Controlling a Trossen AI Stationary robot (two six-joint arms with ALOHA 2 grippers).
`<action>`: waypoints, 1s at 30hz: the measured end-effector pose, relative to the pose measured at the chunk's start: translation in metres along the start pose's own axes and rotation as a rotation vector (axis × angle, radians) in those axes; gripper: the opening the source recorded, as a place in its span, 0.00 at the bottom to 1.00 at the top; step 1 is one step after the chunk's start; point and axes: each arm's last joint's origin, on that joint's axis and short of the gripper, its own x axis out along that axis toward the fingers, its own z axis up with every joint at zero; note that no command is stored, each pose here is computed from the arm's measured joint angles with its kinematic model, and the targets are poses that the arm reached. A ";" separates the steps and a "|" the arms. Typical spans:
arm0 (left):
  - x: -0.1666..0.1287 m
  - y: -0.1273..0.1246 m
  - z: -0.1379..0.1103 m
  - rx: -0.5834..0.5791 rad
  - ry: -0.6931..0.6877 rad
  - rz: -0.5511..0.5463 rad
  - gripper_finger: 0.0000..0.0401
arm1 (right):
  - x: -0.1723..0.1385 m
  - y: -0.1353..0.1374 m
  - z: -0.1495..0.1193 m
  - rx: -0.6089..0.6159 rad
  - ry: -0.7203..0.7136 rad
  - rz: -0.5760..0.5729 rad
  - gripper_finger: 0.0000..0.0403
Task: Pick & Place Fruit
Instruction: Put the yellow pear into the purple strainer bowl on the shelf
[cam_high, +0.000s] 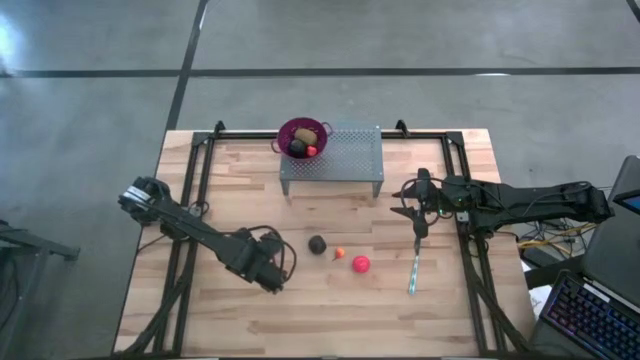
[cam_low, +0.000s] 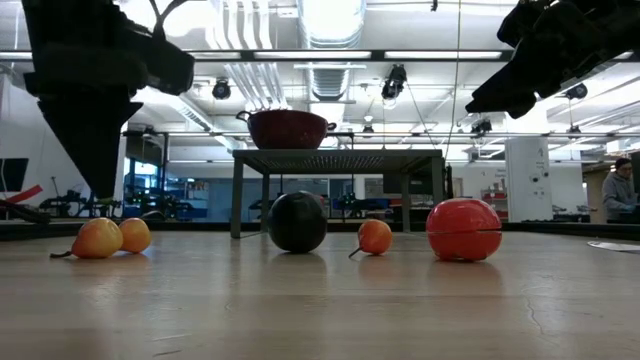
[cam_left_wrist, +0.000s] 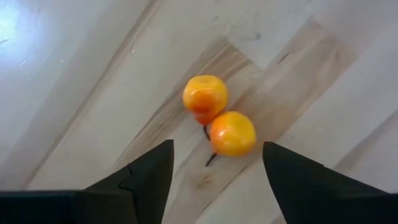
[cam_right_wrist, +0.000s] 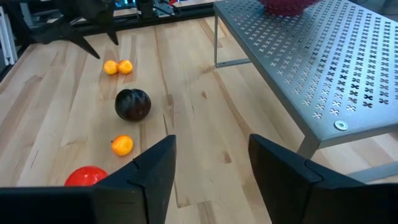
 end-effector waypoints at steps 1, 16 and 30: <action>0.000 -0.001 0.000 -0.003 -0.004 -0.011 0.63 | 0.000 0.000 0.000 0.000 0.000 0.000 0.47; 0.025 -0.001 -0.008 -0.028 0.015 -0.093 0.63 | 0.000 0.000 0.000 0.000 0.000 0.000 0.37; 0.043 0.005 -0.016 -0.029 0.009 -0.101 0.62 | 0.000 0.000 0.000 0.000 0.000 0.000 0.30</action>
